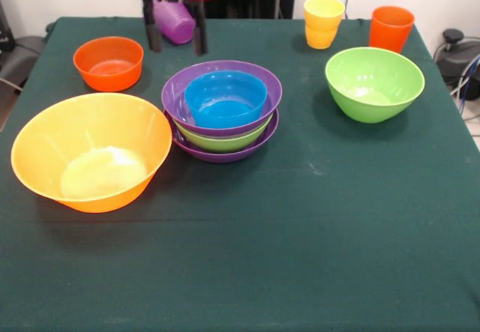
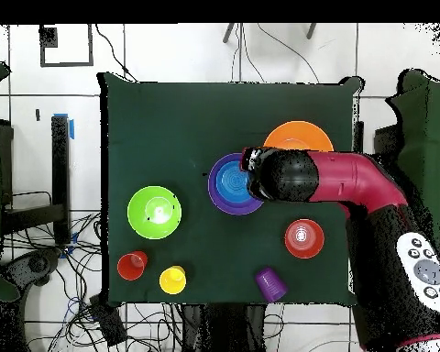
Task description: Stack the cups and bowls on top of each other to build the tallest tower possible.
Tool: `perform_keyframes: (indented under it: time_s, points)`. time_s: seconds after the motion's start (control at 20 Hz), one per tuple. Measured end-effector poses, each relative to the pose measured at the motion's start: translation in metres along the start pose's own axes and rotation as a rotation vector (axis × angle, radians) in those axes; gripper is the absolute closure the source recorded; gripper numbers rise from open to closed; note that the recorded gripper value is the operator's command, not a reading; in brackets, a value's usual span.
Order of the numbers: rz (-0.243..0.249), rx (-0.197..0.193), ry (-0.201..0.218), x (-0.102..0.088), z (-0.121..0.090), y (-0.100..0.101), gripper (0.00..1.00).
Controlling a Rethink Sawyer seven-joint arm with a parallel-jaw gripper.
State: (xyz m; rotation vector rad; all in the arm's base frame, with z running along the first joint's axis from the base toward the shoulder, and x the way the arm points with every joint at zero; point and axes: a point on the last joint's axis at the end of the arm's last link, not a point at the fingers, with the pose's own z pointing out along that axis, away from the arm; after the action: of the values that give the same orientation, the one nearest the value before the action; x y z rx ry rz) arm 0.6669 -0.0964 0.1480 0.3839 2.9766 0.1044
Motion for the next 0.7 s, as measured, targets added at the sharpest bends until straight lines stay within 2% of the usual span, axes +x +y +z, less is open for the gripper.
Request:
perform_keyframes:
  time_s: [0.25, 0.35, 0.45, 0.55, 0.7]
  points:
    - [-0.033, -0.004, -0.01, 0.004, -0.016, 0.03, 0.0]
    - [-0.05, -0.012, -0.013, 0.007, -0.026, 0.052, 0.0]
    - [-0.06, -0.014, -0.015, 0.009, -0.029, 0.061, 0.0]
    - [-0.083, -0.019, -0.016, 0.015, -0.037, 0.082, 0.0]
    - [-0.106, -0.022, -0.013, 0.023, -0.041, 0.101, 0.0]
